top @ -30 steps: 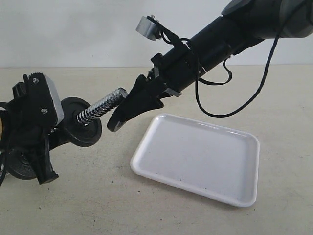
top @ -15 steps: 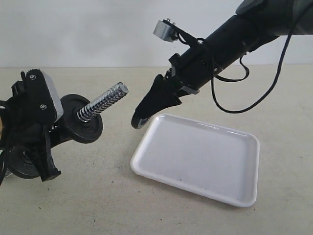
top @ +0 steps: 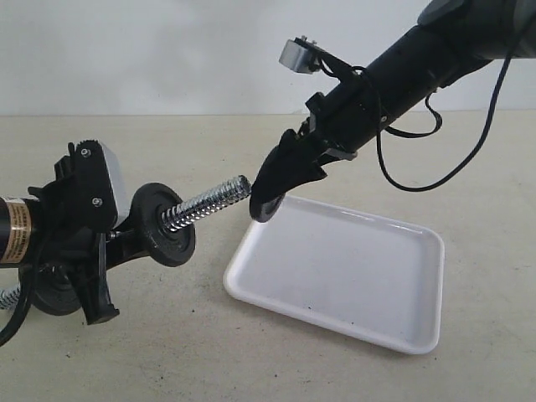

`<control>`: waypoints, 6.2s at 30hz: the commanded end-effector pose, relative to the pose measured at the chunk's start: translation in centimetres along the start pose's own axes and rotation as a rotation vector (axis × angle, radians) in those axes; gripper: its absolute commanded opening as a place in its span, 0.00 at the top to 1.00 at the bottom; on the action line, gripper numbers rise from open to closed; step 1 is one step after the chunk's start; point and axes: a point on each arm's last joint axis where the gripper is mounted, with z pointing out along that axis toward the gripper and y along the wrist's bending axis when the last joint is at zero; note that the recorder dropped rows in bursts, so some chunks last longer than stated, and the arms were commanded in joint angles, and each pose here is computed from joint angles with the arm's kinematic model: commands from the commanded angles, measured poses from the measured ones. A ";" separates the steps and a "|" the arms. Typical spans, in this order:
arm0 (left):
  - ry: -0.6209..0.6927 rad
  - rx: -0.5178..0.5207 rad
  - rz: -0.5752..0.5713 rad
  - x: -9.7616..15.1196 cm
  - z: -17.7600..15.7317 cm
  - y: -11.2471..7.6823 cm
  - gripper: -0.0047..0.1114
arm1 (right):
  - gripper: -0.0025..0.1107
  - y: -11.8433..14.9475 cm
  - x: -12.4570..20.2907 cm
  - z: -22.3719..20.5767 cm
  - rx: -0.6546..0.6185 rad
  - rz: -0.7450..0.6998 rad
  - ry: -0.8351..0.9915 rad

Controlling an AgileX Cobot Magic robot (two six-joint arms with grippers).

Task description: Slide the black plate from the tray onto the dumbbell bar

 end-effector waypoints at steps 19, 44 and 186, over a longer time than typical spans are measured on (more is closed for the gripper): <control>-0.570 0.065 -0.051 -5.5 -1.6 0.1 0.92 | 0.97 1.1 -1.2 -0.7 -0.061 0.026 -0.086; -0.501 -0.038 -0.111 -4.6 -0.7 1.1 0.92 | 0.97 1.4 -1.8 -0.7 -0.108 0.256 -0.139; -0.876 0.258 -0.040 -9.2 -4.4 0.1 0.92 | 0.97 1.5 -2.2 -0.8 -0.115 0.103 -0.193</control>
